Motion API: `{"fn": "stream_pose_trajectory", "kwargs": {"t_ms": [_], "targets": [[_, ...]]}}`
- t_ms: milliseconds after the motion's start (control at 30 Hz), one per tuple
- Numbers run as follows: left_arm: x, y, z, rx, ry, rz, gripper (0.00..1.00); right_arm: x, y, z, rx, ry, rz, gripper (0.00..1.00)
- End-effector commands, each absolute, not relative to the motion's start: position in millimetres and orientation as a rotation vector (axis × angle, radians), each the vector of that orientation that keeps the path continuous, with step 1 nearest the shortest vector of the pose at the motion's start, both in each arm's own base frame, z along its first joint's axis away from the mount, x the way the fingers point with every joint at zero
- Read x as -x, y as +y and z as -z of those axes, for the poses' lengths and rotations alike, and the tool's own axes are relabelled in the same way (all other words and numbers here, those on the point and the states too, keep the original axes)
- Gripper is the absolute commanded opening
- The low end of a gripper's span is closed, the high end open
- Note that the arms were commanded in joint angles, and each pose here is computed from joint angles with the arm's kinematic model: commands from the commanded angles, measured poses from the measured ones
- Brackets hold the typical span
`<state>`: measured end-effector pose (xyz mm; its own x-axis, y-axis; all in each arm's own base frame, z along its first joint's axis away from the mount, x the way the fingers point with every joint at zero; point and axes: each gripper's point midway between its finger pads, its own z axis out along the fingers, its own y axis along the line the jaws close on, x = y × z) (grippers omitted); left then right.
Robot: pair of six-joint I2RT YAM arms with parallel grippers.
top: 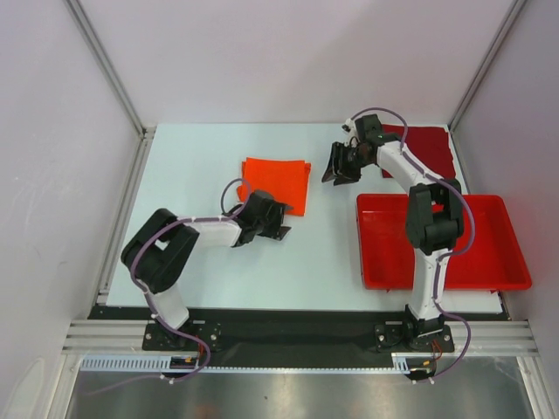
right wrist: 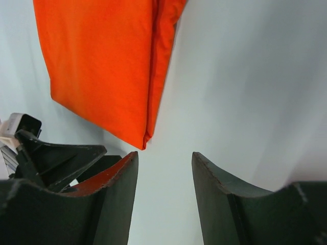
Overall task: Fold and stack the t-shirts
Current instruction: Neatly place the folded tshirt to the corner
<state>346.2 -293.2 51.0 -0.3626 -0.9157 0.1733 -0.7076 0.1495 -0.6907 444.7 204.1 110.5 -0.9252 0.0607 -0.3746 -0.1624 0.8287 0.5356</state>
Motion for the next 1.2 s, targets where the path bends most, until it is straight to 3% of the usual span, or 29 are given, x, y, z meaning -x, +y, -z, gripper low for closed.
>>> {"fn": "stream_pose_trajectory", "kwargs": {"t_ms": [0, 333, 433, 567, 633, 800, 833, 1000, 1167], "targets": [[-366.1, -294.2, -50.0, 1.709, 1.96, 1.052, 0.66, -461.6, 201.1, -118.0, 0.114, 2.587, -0.808, 0.52], [-390.2, -291.3, -20.5, 1.692, 1.866, 0.959, 0.62, -474.1, 208.1, -106.6, 0.131, 2.589, -0.854, 0.52], [-390.4, -291.6, -15.2, 1.689, 1.851, 0.956, 0.56, -475.3, 209.4, -100.2, 0.139, 2.603, -0.863, 0.52], [-394.1, -293.7, -18.6, 1.674, 1.829, 1.001, 0.4, -472.1, 213.3, -91.5, 0.13, 2.622, -0.917, 0.54], [-393.2, -294.9, -23.6, 1.646, 1.84, 1.013, 0.36, -470.2, 215.0, -89.1, 0.111, 2.627, -0.957, 0.68], [-391.3, -297.0, -43.7, 1.595, 1.84, 1.096, 0.22, -470.3, 228.8, -97.6, 0.042, 2.599, -1.145, 0.8], [-390.6, -296.7, -46.4, 1.589, 1.843, 1.107, 0.21, -470.0, 231.4, -95.7, 0.03, 2.605, -1.174, 0.86], [-393.8, -289.4, -65.0, 1.553, 1.827, 1.15, 0.14, -470.5, 242.3, -94.5, -0.031, 2.624, -1.29, 0.93], [-402.0, -290.2, -82.0, 1.558, 1.804, 1.21, 0.11, -466.6, 254.5, -87.3, -0.084, 2.642, -1.347, 0.94]]}}
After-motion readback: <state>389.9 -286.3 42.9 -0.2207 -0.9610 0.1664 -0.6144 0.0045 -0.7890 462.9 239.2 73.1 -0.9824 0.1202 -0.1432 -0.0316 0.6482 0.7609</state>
